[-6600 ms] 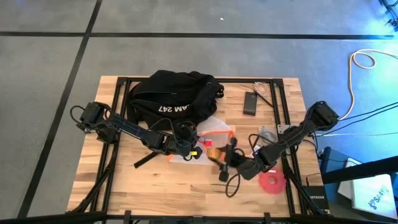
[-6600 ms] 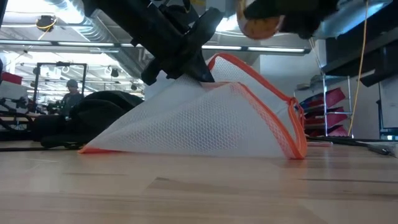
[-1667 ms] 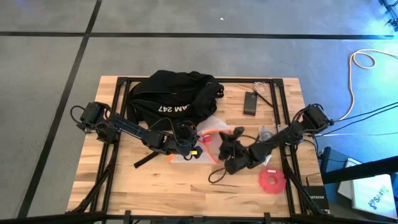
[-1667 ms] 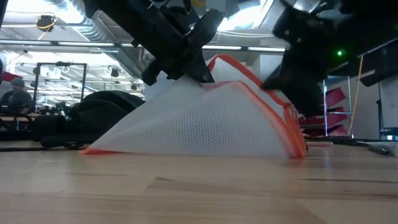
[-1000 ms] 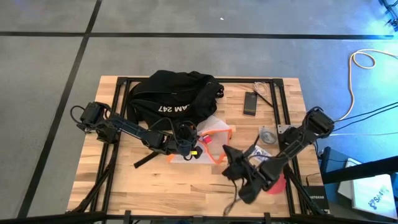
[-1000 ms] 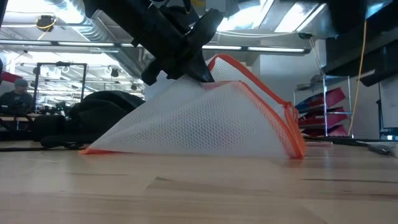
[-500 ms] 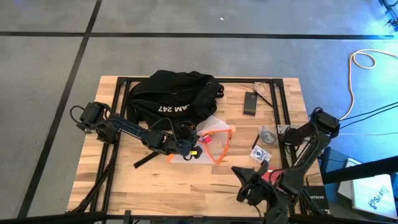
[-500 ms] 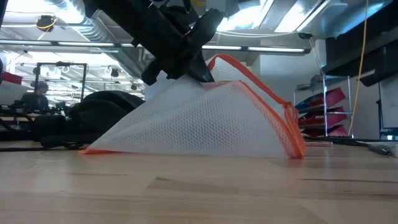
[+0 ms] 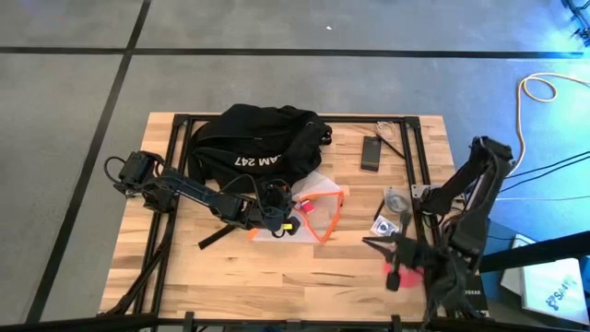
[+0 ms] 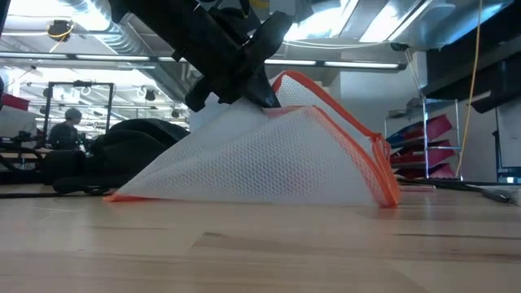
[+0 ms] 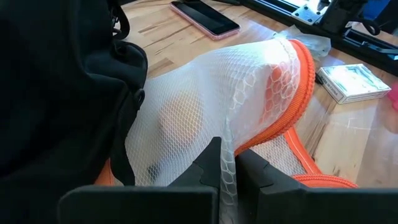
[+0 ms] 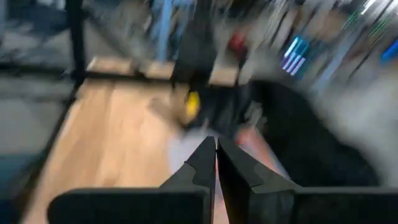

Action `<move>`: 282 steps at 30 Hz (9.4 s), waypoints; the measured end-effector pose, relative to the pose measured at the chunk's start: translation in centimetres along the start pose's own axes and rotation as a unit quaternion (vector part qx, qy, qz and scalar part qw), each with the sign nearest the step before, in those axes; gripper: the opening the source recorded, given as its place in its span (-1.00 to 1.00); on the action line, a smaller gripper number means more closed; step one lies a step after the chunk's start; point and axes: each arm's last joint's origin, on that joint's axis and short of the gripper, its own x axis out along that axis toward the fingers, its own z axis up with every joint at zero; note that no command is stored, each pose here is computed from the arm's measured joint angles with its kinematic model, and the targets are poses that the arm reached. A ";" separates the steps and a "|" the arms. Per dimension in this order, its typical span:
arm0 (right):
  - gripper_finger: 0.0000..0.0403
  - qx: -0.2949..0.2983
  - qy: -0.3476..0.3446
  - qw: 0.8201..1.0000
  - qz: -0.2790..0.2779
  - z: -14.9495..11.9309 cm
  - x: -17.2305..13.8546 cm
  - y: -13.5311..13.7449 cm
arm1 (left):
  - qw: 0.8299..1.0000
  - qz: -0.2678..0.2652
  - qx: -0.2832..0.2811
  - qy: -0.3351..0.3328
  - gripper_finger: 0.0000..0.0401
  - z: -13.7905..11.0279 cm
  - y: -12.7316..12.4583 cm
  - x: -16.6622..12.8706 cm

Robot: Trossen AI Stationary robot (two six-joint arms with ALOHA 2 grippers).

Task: Unpack backpack
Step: Put the black earphones into the zipper pouch, then put the game card into the zipper pouch

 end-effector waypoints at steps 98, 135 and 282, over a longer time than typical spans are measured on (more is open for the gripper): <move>-0.79 0.034 0.813 0.581 0.026 -19.2 15.5 -14.8 | 1.000 0.003 -0.001 0.000 -1.00 0.1 0.1 0.1; -1.00 0.027 0.648 0.761 0.026 -4.3 14.4 -9.8 | 1.000 0.003 -0.001 0.000 -1.00 0.0 0.1 0.1; 0.98 0.159 0.692 0.701 -0.061 -14.1 11.6 -9.0 | 1.000 0.013 0.001 0.006 -1.00 0.1 0.5 0.4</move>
